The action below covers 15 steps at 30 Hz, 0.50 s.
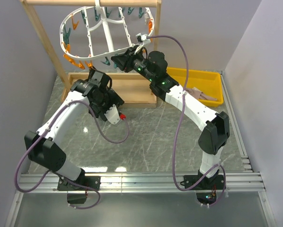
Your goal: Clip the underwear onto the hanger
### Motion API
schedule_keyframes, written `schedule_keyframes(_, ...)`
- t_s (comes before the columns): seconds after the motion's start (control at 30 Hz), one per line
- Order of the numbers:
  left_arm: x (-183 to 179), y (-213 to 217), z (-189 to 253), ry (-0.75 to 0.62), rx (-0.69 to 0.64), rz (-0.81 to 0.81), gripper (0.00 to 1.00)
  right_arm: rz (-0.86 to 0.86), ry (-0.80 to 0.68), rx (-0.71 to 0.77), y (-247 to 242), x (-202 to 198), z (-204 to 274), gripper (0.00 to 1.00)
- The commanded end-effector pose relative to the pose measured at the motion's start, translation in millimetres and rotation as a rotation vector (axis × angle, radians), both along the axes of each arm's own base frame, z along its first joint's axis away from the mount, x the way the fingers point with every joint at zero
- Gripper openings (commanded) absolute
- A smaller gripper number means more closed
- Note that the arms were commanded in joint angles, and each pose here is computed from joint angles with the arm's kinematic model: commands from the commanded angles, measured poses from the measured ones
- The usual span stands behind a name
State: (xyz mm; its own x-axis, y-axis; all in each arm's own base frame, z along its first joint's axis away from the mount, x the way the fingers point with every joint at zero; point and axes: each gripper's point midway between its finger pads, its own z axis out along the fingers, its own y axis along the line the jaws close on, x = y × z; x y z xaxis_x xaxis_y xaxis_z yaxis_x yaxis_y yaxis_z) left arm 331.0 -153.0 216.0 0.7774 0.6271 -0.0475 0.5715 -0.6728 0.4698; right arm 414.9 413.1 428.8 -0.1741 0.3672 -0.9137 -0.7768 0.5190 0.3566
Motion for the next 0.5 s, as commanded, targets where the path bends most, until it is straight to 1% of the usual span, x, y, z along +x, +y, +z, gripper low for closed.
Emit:
schedule_keyframes(0.0,5,6,1,-0.013,0.118,-0.024,0.79,0.009,-0.037,0.033,-3,-3,24,0.0)
schedule_keyframes(0.1,13,7,-12,-0.009,0.161,-0.024,0.8,0.012,-0.027,0.033,-3,-4,19,0.0)
schedule_keyframes(0.17,18,7,-15,-0.022,0.179,-0.021,0.8,0.017,-0.019,0.041,-3,-6,17,0.0)
schedule_keyframes(0.3,25,9,-22,-0.005,0.24,0.001,0.8,0.035,0.004,0.042,-2,-8,14,0.0)
schedule_keyframes(0.47,35,8,-30,-0.06,0.255,-0.011,0.81,0.047,0.02,0.044,-1,-10,12,0.0)
